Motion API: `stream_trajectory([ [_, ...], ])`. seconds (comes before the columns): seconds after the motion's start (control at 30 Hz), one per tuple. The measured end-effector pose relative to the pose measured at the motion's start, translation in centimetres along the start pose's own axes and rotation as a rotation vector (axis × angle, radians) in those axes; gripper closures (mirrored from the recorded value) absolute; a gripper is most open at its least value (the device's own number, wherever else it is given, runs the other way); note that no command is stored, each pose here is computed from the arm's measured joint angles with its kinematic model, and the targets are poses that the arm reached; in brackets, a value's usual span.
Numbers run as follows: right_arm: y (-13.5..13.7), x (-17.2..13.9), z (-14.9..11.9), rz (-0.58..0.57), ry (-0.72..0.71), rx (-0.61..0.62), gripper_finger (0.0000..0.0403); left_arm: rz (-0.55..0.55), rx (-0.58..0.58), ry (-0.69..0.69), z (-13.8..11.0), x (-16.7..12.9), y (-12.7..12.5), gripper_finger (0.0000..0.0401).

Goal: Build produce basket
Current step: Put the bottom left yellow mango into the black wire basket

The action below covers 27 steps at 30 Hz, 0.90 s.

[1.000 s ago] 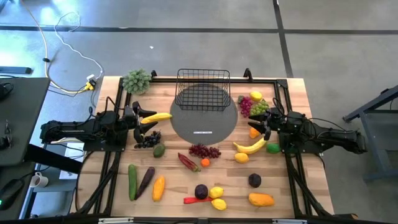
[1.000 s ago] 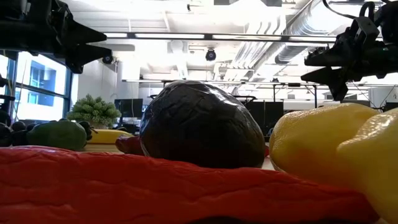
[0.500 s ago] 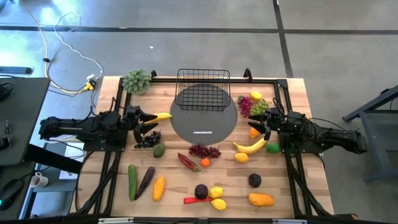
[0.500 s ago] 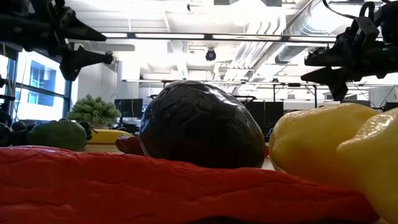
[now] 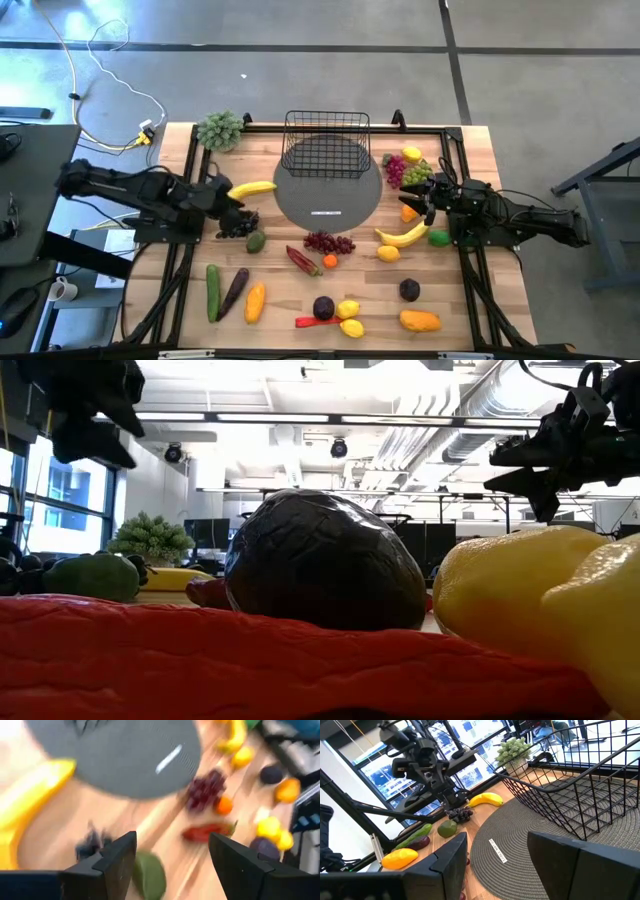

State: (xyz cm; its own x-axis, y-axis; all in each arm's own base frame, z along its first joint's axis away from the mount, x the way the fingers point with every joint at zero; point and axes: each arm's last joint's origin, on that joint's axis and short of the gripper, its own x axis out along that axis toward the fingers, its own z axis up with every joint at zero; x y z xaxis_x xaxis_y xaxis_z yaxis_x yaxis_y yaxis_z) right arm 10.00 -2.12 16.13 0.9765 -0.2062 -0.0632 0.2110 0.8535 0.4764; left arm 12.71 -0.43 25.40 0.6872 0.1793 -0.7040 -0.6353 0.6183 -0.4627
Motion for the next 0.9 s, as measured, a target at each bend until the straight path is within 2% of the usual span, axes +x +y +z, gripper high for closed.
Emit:
stream_trajectory([
  [0.17, 0.0, 0.0, 0.0, 0.000, 0.000, 0.000, 0.0213, 0.036, -0.084, 0.137, -0.4, 0.2, -1.8, 0.0164],
  [0.4, 0.0, 0.0, 0.0, 0.000, 0.000, 0.000, 0.0213, 0.084, -0.180, 0.296, -2.5, 1.3, -4.1, 0.0164],
  [0.9, 0.0, 0.0, 0.0, 0.000, 0.000, 0.000, 0.0213, 0.166, -0.303, 0.384, -5.1, 2.5, -7.5, 0.0162],
])
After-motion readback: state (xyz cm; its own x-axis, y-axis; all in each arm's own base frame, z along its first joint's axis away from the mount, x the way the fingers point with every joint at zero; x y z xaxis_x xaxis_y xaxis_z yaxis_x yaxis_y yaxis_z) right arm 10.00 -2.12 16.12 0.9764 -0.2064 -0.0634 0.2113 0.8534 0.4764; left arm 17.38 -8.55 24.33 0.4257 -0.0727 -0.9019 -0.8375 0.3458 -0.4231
